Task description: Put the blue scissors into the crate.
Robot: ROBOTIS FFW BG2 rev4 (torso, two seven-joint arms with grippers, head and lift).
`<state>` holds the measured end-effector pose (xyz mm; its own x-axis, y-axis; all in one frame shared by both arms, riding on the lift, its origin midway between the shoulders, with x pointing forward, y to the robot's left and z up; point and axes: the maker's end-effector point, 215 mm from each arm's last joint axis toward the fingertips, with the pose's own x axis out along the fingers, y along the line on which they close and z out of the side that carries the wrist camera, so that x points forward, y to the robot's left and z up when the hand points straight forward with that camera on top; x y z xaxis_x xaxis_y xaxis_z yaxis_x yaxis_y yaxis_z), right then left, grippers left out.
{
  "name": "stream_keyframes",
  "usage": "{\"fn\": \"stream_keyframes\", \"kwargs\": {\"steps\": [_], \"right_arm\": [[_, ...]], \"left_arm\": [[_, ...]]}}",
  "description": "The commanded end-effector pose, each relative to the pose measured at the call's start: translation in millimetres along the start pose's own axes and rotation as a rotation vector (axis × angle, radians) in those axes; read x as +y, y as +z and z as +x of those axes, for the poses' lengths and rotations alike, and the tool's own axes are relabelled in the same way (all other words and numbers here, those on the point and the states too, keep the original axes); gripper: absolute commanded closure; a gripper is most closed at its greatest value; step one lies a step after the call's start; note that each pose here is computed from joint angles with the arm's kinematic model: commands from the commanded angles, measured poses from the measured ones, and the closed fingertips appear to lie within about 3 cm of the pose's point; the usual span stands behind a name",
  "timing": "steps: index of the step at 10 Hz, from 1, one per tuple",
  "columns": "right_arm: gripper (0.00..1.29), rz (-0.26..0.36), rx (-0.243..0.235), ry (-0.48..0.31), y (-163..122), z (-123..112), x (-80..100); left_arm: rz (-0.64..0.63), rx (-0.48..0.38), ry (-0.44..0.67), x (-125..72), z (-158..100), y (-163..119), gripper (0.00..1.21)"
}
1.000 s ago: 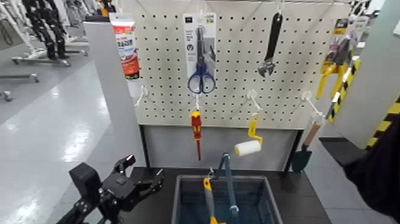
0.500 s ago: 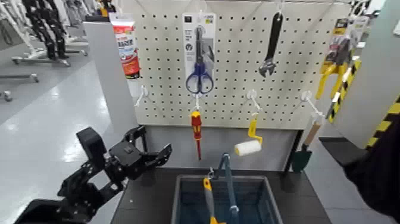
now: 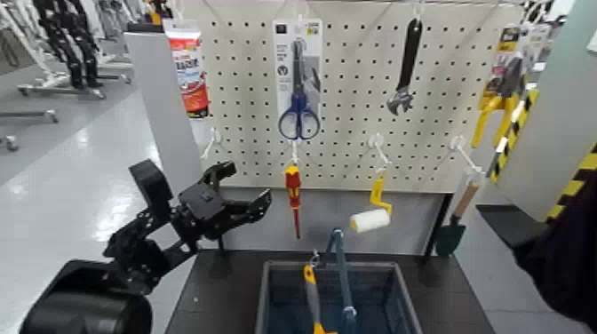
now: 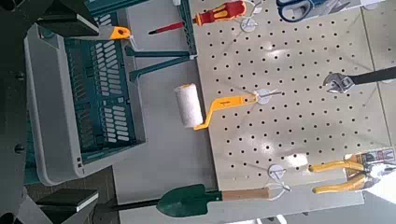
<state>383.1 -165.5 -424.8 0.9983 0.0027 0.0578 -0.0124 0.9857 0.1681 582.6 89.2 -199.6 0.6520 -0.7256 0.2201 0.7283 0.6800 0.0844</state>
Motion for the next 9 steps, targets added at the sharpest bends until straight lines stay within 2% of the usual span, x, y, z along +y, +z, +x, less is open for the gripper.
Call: {"fn": "stream_keyframes", "kwargs": {"steps": [1, 4, 7, 9], "right_arm": [[0.08, 0.002, -0.001, 0.004, 0, 1, 1.1], [0.08, 0.003, -0.003, 0.009, 1, 3, 2.8], [0.09, 0.008, -0.004, 0.02, 1, 4, 7.3], [0.09, 0.009, -0.005, 0.024, 2, 5, 8.2]], "left_arm": [[0.046, -0.045, -0.045, -2.1, 24, 27, 0.17], [0.089, -0.099, -0.081, -3.4, 47, 56, 0.17], [0.161, -0.137, -0.091, 7.6, 63, 87, 0.17], [0.189, -0.148, -0.132, 4.6, 79, 99, 0.17]]}}
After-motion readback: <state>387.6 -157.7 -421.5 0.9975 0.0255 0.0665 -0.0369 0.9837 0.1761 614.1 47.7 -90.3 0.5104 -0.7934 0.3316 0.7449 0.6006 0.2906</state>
